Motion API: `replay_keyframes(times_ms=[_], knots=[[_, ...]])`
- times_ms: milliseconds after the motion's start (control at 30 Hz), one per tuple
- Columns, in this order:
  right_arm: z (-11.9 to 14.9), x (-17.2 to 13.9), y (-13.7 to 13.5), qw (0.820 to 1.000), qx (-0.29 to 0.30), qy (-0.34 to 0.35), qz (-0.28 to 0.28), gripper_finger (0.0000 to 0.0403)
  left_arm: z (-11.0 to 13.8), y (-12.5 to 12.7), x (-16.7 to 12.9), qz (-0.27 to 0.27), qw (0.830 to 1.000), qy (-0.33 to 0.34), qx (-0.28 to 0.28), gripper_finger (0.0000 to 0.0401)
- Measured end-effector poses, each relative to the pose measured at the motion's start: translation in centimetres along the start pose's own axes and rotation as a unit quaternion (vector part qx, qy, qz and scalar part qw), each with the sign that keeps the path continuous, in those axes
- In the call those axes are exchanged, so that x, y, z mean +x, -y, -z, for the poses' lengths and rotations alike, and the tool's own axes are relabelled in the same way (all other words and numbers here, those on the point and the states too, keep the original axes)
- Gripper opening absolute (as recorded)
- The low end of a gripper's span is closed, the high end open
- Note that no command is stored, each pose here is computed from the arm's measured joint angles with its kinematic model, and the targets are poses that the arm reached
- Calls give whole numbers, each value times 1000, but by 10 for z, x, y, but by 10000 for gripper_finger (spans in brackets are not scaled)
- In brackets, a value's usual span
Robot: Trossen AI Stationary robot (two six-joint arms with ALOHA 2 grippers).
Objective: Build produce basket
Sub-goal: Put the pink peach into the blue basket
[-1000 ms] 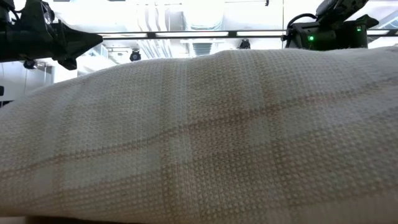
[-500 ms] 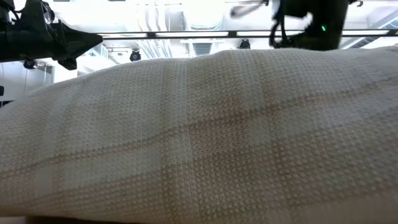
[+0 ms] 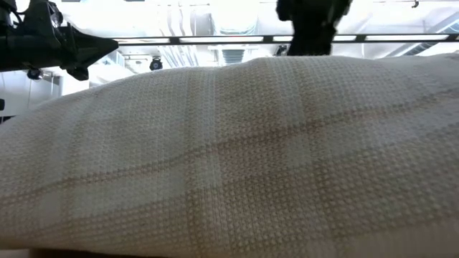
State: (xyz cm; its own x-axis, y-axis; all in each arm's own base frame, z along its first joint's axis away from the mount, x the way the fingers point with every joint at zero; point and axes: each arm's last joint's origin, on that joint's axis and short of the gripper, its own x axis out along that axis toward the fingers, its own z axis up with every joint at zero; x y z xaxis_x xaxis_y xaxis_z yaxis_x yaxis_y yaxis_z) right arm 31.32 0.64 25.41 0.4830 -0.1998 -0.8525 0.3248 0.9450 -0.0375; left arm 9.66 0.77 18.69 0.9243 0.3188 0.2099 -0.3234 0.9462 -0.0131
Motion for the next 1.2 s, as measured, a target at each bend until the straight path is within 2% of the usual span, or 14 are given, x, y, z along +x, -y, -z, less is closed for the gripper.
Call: replay_keyframes(times_ms=[200, 467, 767, 1200], knots=[[-17, 28, -8, 1000, -17, -10, 3, 228, 0, 0, 0, 0, 1000, 1, 0, 0], [-28, 53, 1, 999, -17, -45, 15, 228, 0, 0, 0, 0, 1000, 0, 0, 0], [-20, 69, 9, 995, -11, -94, 9, 230, 0, 0, 0, 0, 1000, 1, 0, 0], [-13, 75, 10, 993, -14, -118, 16, 232, 0, 0, 0, 0, 1000, 0, 0, 0]])
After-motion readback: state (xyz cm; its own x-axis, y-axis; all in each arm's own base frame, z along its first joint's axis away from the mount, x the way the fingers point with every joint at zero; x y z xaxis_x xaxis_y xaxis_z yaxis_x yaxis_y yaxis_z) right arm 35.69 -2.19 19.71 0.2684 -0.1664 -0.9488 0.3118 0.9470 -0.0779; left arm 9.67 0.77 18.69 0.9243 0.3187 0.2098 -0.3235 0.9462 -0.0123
